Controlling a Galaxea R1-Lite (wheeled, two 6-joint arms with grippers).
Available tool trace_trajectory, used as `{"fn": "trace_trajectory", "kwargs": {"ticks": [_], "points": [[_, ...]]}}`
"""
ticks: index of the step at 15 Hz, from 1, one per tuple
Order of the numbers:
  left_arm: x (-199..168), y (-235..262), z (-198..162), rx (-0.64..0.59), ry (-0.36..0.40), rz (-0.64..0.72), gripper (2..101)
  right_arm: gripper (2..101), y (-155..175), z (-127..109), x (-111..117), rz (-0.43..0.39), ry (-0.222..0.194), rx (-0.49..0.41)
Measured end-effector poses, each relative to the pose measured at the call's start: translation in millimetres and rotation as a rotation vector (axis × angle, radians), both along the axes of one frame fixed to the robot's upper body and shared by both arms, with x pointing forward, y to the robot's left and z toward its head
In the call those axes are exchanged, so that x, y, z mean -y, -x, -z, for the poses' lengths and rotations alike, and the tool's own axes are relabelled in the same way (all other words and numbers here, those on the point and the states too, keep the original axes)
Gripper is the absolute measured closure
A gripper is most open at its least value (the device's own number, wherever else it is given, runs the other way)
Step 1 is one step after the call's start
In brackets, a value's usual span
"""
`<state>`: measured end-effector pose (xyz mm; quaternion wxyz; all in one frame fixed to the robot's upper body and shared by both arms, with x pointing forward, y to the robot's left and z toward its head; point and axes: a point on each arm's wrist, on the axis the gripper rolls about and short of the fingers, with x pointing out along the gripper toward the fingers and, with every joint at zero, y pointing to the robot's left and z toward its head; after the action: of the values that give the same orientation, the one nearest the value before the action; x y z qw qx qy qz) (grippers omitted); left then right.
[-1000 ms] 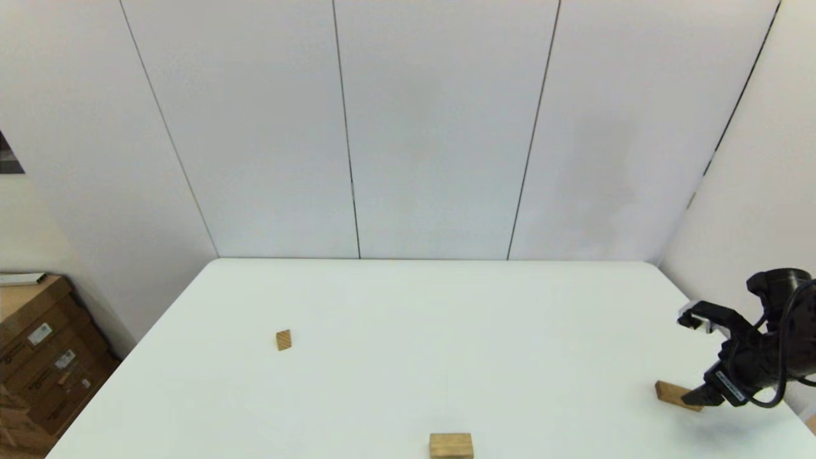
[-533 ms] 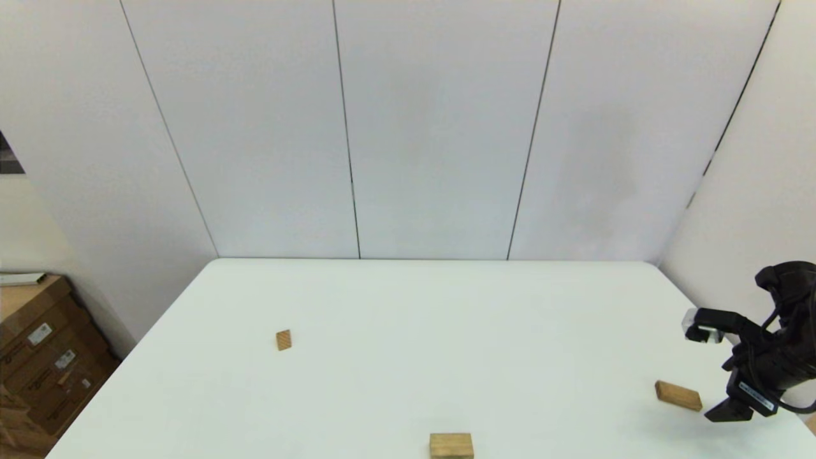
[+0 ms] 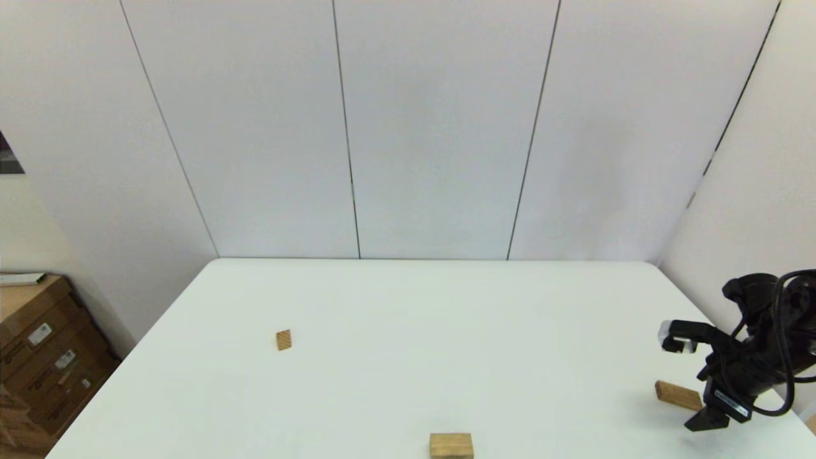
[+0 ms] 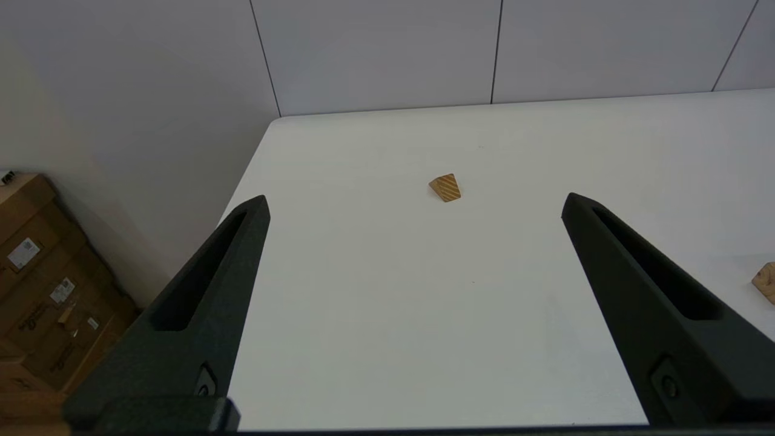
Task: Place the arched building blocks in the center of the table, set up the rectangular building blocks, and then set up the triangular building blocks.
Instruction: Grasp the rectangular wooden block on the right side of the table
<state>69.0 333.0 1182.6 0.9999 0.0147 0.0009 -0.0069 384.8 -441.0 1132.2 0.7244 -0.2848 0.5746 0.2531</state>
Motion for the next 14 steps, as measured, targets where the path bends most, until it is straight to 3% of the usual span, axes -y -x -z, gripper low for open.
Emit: {"fn": "trace_trajectory", "kwargs": {"ticks": [5,14], "points": [[0,0,0,0.000,0.000,0.000,5.4,4.3,-14,11,3,-0.009,-0.023,-0.004],[0,0,0,0.000,0.000,0.000,5.4,4.3,-22,19,6,-0.018,-0.019,-0.006]]}}
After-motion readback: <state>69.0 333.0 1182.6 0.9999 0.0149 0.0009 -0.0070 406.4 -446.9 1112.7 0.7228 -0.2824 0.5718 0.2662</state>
